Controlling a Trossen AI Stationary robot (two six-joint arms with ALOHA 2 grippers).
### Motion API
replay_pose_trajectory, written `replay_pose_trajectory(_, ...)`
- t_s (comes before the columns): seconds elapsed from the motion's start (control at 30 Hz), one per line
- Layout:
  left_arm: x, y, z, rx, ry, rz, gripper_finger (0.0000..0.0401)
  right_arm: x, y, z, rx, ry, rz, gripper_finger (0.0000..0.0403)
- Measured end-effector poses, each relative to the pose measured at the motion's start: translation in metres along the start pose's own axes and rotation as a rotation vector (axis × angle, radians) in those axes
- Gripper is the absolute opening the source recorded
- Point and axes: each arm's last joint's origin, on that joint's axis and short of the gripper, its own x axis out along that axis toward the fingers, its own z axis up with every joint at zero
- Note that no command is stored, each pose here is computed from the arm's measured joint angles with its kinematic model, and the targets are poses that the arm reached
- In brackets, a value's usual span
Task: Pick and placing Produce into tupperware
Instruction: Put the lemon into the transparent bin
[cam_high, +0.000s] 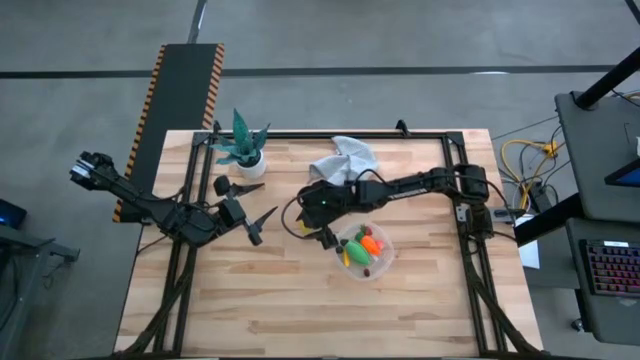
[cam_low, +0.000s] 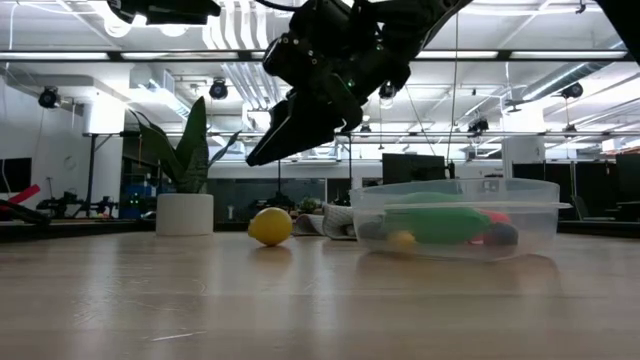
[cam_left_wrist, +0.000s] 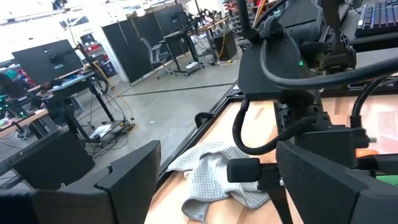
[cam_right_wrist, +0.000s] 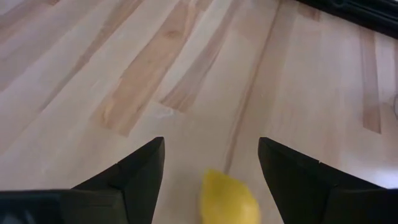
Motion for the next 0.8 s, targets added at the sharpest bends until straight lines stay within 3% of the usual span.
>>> replay_pose_trajectory(0.3, 0.000, 0.000, 0.000, 0.000, 0.000, 0.000, 0.0301, -0.002, -0.010, -0.008, 0.021, 0.020, -0.015, 0.0258)
replay_pose_trajectory(0.8, 0.000, 0.000, 0.000, 0.000, 0.000, 0.001, 0.0301, 0.005, -0.004, -0.018, 0.090, 0.066, 0.011, 0.0258)
